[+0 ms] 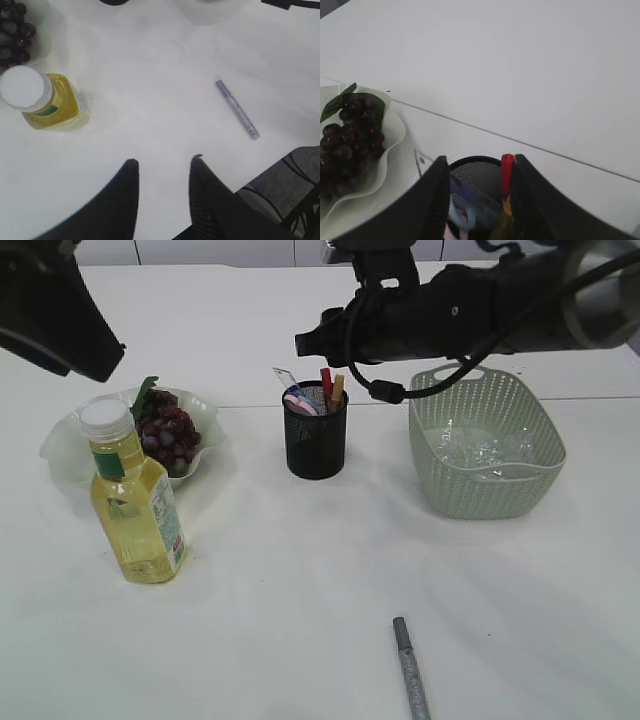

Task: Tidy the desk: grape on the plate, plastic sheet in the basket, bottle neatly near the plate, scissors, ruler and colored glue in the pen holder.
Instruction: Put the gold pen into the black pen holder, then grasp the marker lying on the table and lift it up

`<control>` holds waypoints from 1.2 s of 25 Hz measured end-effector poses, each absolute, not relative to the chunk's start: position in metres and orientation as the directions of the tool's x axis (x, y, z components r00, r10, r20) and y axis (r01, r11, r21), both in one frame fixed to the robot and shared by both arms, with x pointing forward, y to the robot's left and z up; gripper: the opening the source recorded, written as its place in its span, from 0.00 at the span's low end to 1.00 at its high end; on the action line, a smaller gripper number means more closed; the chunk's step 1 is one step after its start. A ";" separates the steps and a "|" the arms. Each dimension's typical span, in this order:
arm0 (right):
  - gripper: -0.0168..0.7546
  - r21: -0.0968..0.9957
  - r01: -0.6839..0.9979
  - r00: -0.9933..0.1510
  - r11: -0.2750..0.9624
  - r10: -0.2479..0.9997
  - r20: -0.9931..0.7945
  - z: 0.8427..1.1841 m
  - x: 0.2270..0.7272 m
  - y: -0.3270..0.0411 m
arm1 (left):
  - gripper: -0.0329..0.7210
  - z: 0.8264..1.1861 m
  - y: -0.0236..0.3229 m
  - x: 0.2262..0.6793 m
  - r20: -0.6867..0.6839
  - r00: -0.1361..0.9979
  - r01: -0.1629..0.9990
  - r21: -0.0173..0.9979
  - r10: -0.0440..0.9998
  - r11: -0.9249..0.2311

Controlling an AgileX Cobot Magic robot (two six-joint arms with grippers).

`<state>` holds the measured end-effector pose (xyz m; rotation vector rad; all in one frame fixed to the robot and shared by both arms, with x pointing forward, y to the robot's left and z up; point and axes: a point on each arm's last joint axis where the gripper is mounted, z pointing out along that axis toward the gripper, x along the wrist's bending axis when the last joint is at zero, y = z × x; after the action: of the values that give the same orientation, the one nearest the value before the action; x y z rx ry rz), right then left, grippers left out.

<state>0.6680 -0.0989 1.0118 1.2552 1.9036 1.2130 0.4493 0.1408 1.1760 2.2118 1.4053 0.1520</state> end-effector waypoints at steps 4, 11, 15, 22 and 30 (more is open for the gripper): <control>0.41 0.847 0.498 -0.431 0.185 0.901 0.056 1.027 0.654 -0.102 | 0.38 1.176 0.141 0.449 -0.171 0.458 0.814 0.475 0.872 -0.334; 0.41 0.627 0.719 -0.475 0.300 0.871 0.128 1.050 0.616 -0.110 | 0.38 1.176 0.141 0.450 -0.168 0.457 0.814 0.475 0.873 -0.335; 0.41 0.461 0.816 -0.472 0.350 0.863 0.180 1.062 0.596 -0.114 | 0.38 1.176 0.141 0.450 -0.168 0.457 0.814 0.475 0.873 -0.335; 0.41 0.222 0.875 -0.472 0.431 0.861 0.189 1.061 0.574 -0.123 | 0.38 1.176 0.141 0.449 -0.174 0.450 0.818 0.473 0.876 -0.327; 0.41 0.086 0.928 -0.371 0.362 0.919 0.136 1.030 0.561 -0.136 | 0.38 1.176 0.141 0.449 -0.203 0.402 0.843 0.462 0.893 -0.275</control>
<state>0.5614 -0.1356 1.0299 1.7965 2.6446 0.2381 0.4494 0.1410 1.1760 2.1619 1.4778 0.1313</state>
